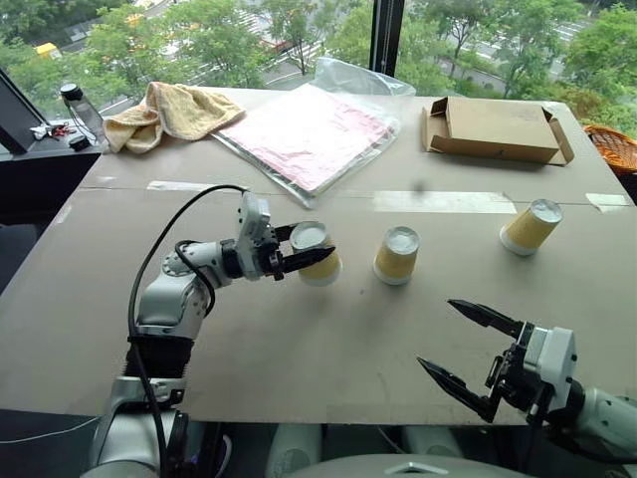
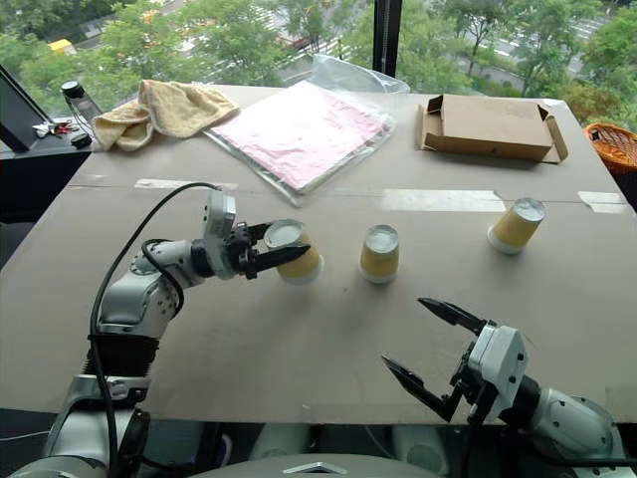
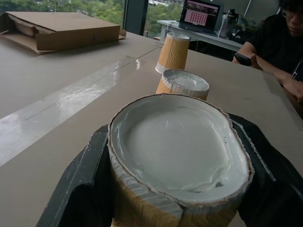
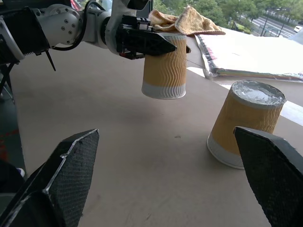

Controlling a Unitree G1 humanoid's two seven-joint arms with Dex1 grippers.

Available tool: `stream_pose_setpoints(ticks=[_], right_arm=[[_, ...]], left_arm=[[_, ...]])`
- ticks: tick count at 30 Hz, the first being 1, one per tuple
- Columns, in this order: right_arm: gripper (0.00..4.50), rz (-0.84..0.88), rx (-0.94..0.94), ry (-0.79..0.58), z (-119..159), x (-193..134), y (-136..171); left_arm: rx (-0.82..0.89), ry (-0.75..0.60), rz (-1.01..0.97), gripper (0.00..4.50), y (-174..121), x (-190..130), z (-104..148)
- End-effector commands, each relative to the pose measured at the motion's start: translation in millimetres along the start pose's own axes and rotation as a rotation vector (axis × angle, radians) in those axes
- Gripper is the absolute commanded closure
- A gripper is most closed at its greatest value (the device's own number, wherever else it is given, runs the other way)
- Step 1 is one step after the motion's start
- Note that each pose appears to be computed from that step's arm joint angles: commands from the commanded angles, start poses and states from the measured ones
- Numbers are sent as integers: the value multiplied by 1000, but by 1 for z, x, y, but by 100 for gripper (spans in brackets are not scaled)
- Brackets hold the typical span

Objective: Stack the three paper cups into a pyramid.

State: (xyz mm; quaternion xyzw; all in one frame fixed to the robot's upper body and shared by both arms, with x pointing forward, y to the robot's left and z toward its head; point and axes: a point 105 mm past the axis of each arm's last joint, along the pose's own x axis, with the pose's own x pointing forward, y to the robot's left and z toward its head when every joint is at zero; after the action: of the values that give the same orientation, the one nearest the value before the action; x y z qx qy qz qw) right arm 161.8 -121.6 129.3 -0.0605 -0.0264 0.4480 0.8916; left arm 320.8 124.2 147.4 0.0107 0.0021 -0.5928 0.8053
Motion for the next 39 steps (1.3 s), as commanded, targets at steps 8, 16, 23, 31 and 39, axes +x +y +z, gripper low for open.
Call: stream_pose_setpoints(ticks=[8,16,23,31,39], right_arm=[[0,-65,-47,-39,18,-1,11],[0,-91,-50,-34,21,-2,12],[0,-101,-50,-30,21,-3,11],[0,-101,-48,-24,21,-4,9],[0,-99,-48,-24,19,-4,7]], left_arm=[[66,94,-132,203,0,40,-21],[91,106,-150,203,0,54,-26],[86,87,-161,95,0,61,-27],[79,59,-155,5,3,61,-26],[88,42,-135,5,7,67,-31]])
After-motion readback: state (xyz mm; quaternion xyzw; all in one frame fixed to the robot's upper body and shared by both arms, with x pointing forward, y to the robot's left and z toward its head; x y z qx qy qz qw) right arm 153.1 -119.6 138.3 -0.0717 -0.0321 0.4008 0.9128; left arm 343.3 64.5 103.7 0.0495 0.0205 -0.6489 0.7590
